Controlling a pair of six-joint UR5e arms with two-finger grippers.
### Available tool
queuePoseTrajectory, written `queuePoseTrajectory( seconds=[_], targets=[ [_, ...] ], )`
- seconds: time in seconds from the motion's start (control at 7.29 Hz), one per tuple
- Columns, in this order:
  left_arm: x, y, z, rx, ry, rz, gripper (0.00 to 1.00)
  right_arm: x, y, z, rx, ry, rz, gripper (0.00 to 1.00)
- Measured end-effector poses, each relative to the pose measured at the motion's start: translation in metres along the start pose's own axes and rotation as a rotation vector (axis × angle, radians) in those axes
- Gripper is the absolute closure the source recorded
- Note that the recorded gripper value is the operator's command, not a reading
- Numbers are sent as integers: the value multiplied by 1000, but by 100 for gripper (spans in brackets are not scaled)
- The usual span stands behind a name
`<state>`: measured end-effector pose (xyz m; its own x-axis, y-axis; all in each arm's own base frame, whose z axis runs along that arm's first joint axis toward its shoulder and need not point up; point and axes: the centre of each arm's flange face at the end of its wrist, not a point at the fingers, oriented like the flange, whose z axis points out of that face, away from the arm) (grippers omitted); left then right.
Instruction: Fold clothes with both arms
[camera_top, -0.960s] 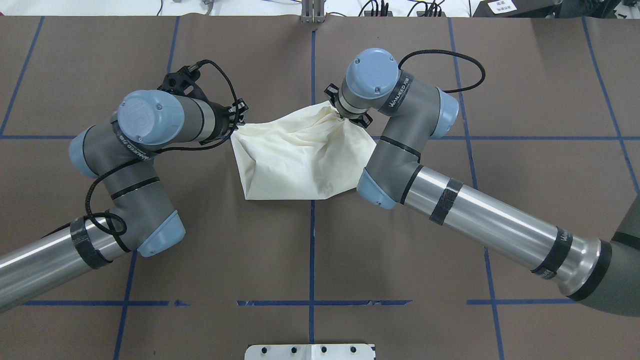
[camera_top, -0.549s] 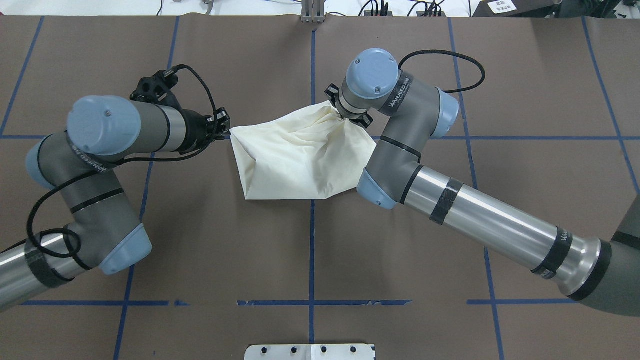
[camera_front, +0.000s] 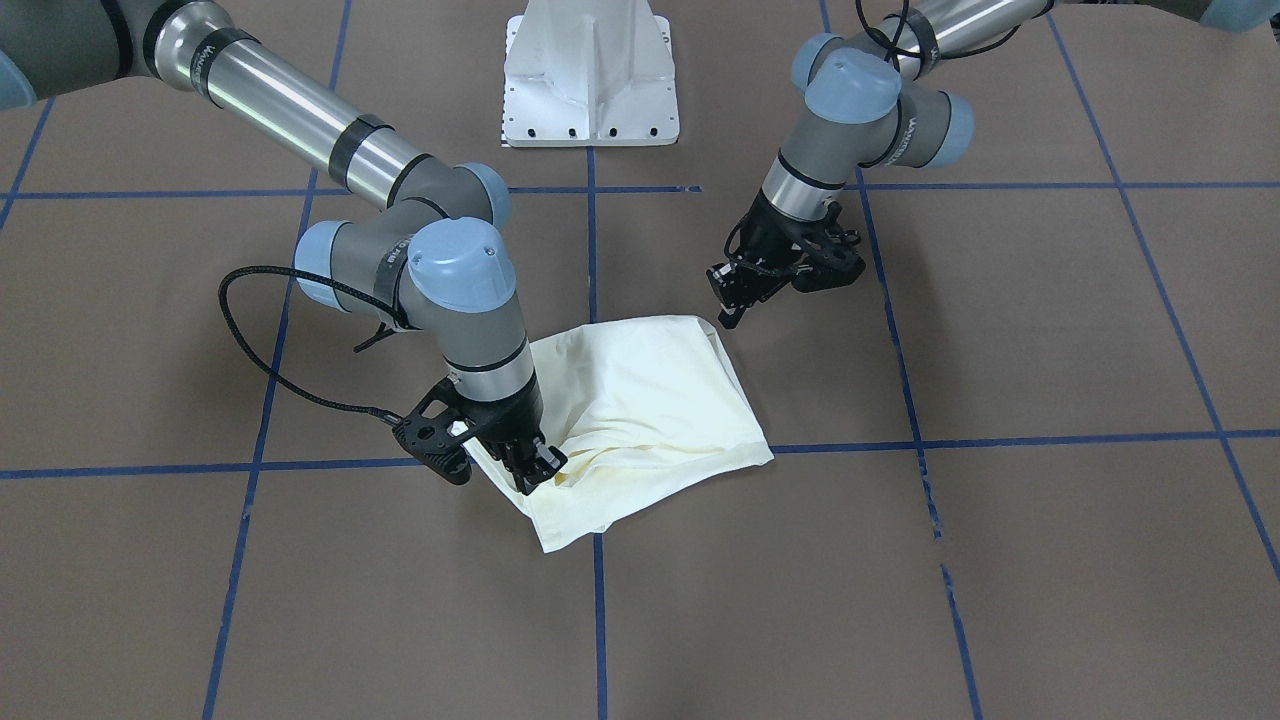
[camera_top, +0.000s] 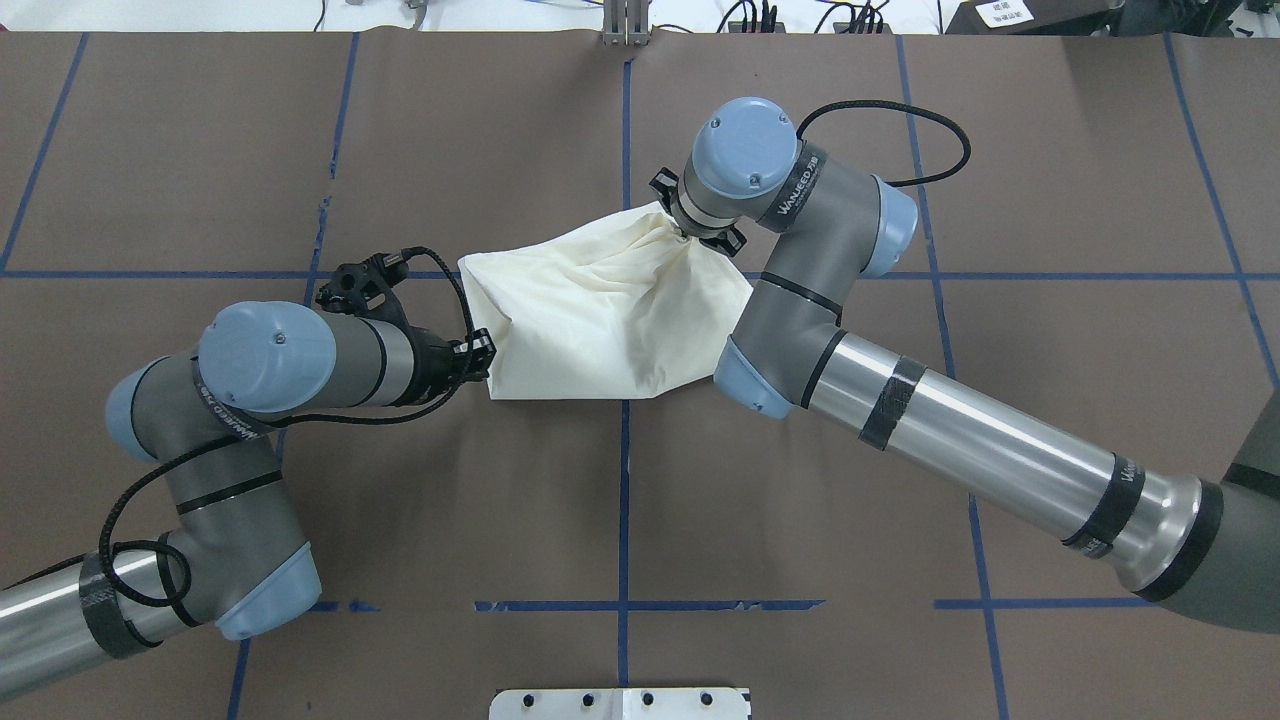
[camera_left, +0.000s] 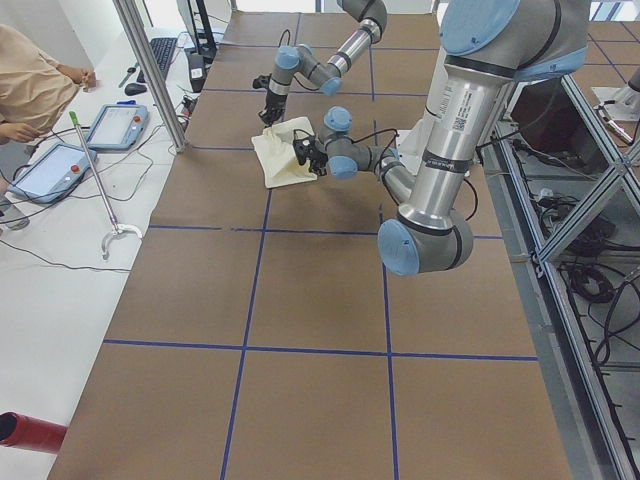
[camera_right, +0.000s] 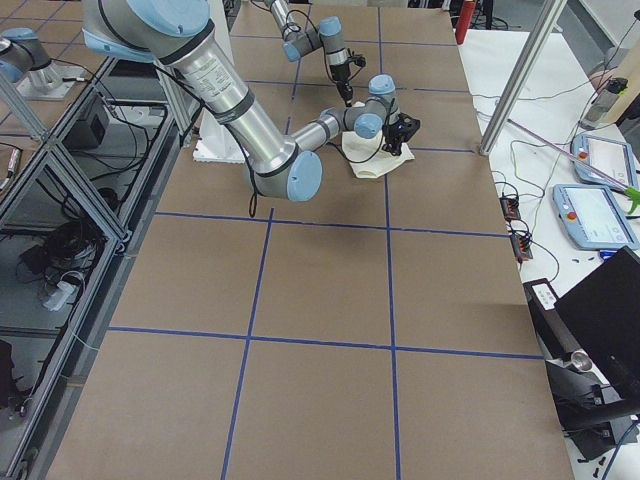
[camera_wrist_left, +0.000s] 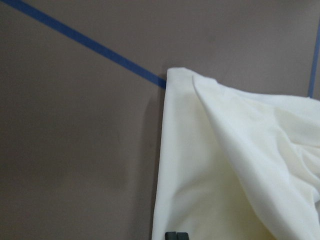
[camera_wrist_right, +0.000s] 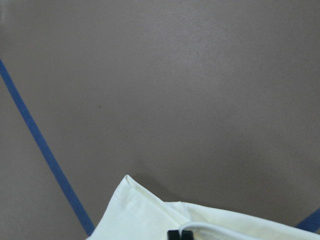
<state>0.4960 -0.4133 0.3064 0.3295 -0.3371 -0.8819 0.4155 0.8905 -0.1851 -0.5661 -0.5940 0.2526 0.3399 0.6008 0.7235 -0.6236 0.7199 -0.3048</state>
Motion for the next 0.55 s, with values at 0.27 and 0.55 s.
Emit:
queuePoseTrajectory(
  seconds=[0.27,0.55],
  targets=[
    [12,9,2,-18,42,6,100,-1,0,-1,0,-2,1,100],
    [13,24,6,-45,81,13,100,-3,1,-3,-1,-7,1,100]
  ],
)
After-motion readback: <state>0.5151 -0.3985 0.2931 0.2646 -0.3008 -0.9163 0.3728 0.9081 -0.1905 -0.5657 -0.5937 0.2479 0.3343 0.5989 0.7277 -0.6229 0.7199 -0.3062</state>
